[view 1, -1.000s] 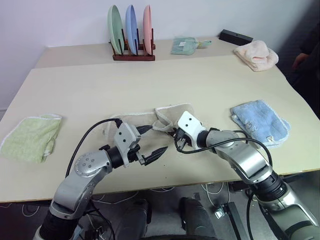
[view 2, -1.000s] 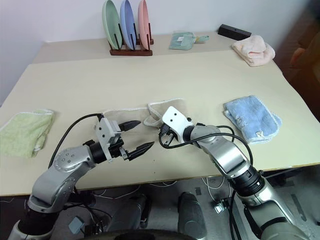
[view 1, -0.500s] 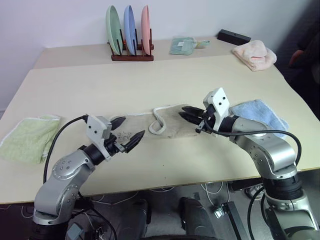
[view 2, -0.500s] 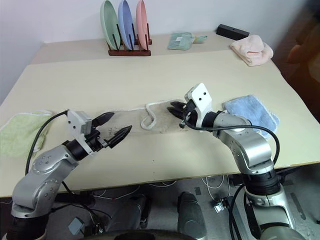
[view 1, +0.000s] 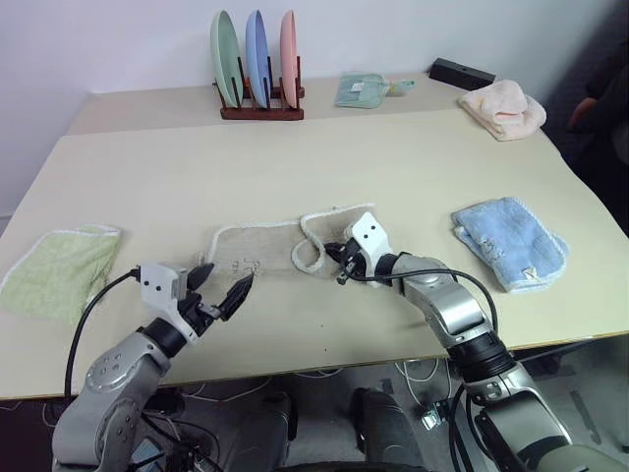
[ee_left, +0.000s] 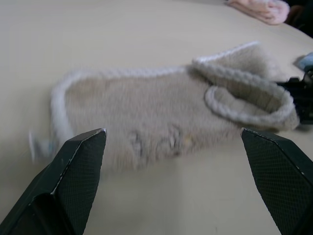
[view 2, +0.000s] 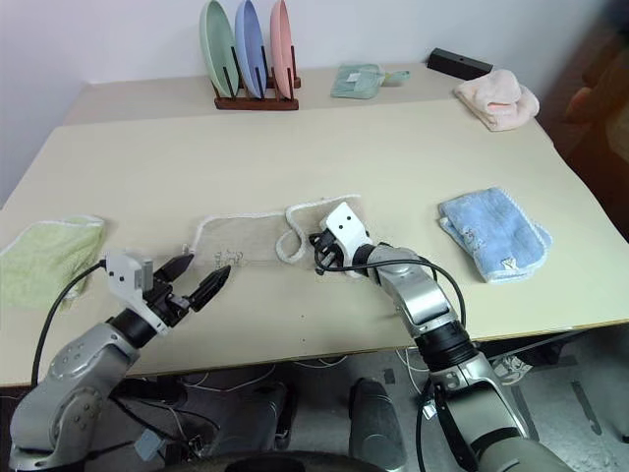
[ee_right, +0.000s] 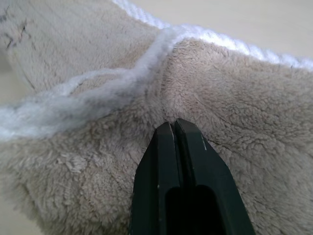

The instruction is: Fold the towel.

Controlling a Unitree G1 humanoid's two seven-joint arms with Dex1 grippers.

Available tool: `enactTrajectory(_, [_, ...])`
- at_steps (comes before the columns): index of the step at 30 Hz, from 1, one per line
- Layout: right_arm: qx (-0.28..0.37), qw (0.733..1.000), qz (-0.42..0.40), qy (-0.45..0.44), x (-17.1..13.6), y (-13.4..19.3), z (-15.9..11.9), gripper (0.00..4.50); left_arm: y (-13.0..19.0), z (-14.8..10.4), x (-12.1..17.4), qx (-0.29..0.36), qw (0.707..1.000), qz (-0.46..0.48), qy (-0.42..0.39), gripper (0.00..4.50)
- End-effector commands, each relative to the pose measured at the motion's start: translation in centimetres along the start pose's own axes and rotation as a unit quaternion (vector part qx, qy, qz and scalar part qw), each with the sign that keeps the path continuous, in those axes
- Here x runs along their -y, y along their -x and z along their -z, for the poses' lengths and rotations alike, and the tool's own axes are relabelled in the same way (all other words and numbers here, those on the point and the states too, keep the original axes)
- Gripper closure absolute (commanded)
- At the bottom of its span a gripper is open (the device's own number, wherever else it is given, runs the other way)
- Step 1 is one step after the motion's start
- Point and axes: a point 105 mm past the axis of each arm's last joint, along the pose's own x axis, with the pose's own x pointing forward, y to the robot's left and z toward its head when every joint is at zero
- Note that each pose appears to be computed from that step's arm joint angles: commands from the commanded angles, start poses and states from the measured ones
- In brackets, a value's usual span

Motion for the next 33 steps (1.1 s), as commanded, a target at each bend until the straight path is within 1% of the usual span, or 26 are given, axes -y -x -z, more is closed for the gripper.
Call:
enactTrajectory(1, [0.038, 0.997, -0.017, 0.065, -1.2, 0.1, -1.7, 4.46, 1.0, -0.8, 0.3, 0.024, 1.0, -0.014, -0.001, 0.0])
enactTrajectory(3, [0.04, 0.993, -0.035, 0.106, -2.0, 0.0, -2.0, 4.46, 1.2, -0.2, 0.3, 0.016, 1.0, -0.019, 0.007, 0.0])
enactTrajectory(5, [0.033, 0.991, -0.042, 0.126, -2.3, 0.0, -1.8, 4.46, 1.3, 0.0, 0.4, 0.014, 1.0, -0.02, 0.009, 0.0])
enactTrajectory(8, [0.012, 0.985, -0.039, 0.167, -2.1, -0.2, -0.8, 4.46, 1.2, 0.2, 0.4, 0.014, 0.999, -0.027, 0.018, 0.0])
enactTrajectory(9, [0.014, 0.987, -0.029, 0.157, -1.7, -0.1, -0.9, 4.23, 1.2, 0.2, 0.3, 0.016, 0.999, -0.033, 0.032, 0.0])
enactTrajectory(11, [0.019, 0.99, -0.018, 0.139, -1.2, 0.0, -1.2, 3.58, 1.1, 0.3, 0.2, 0.018, 0.998, -0.04, 0.047, 0.0])
enactTrajectory(12, [0.02, 0.991, -0.016, 0.135, -1.1, 0.0, -1.3, 3.11, 1.1, 0.3, 0.2, 0.018, 0.998, -0.042, 0.051, 0.0])
enactTrajectory(16, [0.054, 0.981, 0.065, 0.175, 3.5, 2.6, -4.9, 1.08, 0.6, 1.5, -0.3, 0.004, 0.984, -0.088, 0.152, 0.0])
enactTrajectory(18, [0.061, 0.98, 0.072, 0.176, 4.2, 3.3, -5.5, 0.07, 0.3, 1.7, -0.6, 0.0, 0.977, -0.109, 0.186, 0.0])
enactTrajectory(19, [0.062, 0.98, 0.072, 0.176, 4.3, 3.4, -5.6, 0.03, 0.2, 1.8, -0.7, 0.0, 0.973, -0.115, 0.202, 0.0])
enactTrajectory(21, [0.073, 0.978, 0.066, 0.182, 4.6, 4.5, -6.5, 0.03, -1.0, 1.4, -1.0, 0.019, 0.953, -0.131, 0.272, 0.0])
enactTrajectory(22, [0.078, 0.978, 0.061, 0.185, 4.6, 4.9, -6.8, 0.03, -1.5, 1.3, -1.1, 0.023, 0.946, -0.137, 0.294, 0.0])
enactTrajectory(25, [0.092, 0.977, 0.05, 0.188, 4.4, 5.4, -7.7, 0.03, -2.5, 1.2, -1.3, 0.022, 0.927, -0.146, 0.344, 0.0])
enactTrajectory(28, [0.114, 0.976, 0.041, 0.184, 3.8, 5.8, -9.0, 0.03, -4.2, 1.6, -1.6, 0.012, 0.902, -0.161, 0.401, 0.0])
enactTrajectory(30, [0.122, 0.975, 0.035, 0.182, 3.4, 5.9, -9.4, 0.0, -5.1, 1.5, -1.6, 0.007, 0.897, -0.162, 0.412, 0.52])
enactTrajectory(31, [0.122, 0.975, 0.033, 0.181, 3.3, 6.0, -9.4, 0.0, -5.4, 1.3, -1.7, 0.01, 0.893, -0.163, 0.419, 0.86])
enactTrajectory(33, [0.12, 0.976, 0.031, 0.18, 3.0, 6.1, -9.2, 0.0, -5.8, 0.8, -1.7, 0.021, 0.887, -0.16, 0.432, 1.84])
